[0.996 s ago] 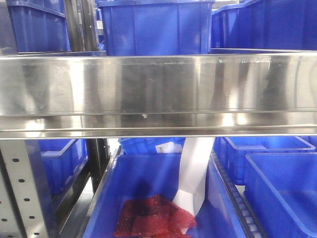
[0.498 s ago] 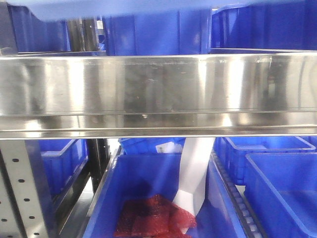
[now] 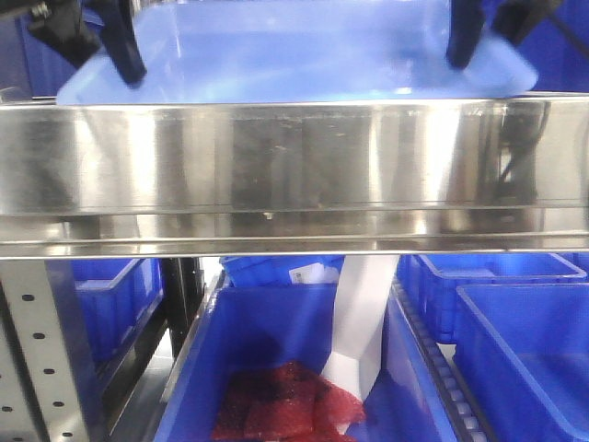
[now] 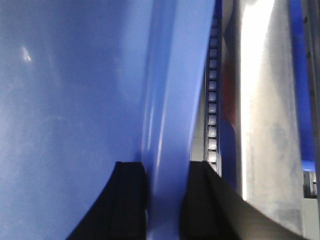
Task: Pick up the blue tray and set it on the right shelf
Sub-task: 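Raise the tray with both grippers above the shelf's steel lip, then lower the tray onto the shelf and open both grippers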
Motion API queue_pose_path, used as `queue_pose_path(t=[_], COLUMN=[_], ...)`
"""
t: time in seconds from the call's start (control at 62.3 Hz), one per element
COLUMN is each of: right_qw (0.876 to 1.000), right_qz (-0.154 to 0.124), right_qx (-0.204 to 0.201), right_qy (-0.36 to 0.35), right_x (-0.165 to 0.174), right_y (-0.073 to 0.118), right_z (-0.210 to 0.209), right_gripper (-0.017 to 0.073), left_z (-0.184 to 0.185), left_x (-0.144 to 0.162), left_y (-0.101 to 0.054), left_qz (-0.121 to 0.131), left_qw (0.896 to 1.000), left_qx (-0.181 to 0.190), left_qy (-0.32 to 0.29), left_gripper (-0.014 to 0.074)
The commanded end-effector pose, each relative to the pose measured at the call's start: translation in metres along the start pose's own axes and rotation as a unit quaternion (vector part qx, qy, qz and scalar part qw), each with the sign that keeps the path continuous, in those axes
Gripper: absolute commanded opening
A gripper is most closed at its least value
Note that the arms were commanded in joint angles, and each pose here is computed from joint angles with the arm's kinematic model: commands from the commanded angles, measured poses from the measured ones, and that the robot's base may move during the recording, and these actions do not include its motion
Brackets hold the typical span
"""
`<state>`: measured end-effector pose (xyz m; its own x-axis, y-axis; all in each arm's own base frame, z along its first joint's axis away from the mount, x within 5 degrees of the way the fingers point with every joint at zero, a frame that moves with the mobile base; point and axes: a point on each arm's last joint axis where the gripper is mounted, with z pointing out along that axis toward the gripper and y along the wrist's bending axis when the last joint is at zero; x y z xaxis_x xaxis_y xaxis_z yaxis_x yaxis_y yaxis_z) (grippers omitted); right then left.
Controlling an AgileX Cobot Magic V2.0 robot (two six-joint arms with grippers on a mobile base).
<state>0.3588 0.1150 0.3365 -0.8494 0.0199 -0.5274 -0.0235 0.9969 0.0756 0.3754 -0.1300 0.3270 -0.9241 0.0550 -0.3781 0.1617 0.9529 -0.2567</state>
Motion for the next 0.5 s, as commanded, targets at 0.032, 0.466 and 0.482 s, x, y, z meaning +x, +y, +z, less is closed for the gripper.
queue_pose_path(t=[0.032,0.466,0.482], right_qw=[0.998,0.997,0.997], right_qz=[-0.019,-0.018,-0.018], right_qx=[0.008,0.004,0.003], right_qy=[-0.064,-0.075,-0.078], right_x=[-0.013,-0.014,-0.013], right_y=[-0.006,-0.007,-0.007], right_z=[-0.03,-0.038,-0.04], right_gripper=[0.0274,0.0631,0.0629], left_z=[-0.033,-0.041,-0.042], left_x=[-0.009,-0.01,-0.01], left_y=[0.001,-0.001,-0.002], left_qz=[0.0,0.003,0.011], left_qw=[0.998,0.996,0.996], left_qx=[0.01,0.022,0.023], left_qy=[-0.064,-0.086,-0.088], left_gripper=[0.0071,0.0558,0.0555])
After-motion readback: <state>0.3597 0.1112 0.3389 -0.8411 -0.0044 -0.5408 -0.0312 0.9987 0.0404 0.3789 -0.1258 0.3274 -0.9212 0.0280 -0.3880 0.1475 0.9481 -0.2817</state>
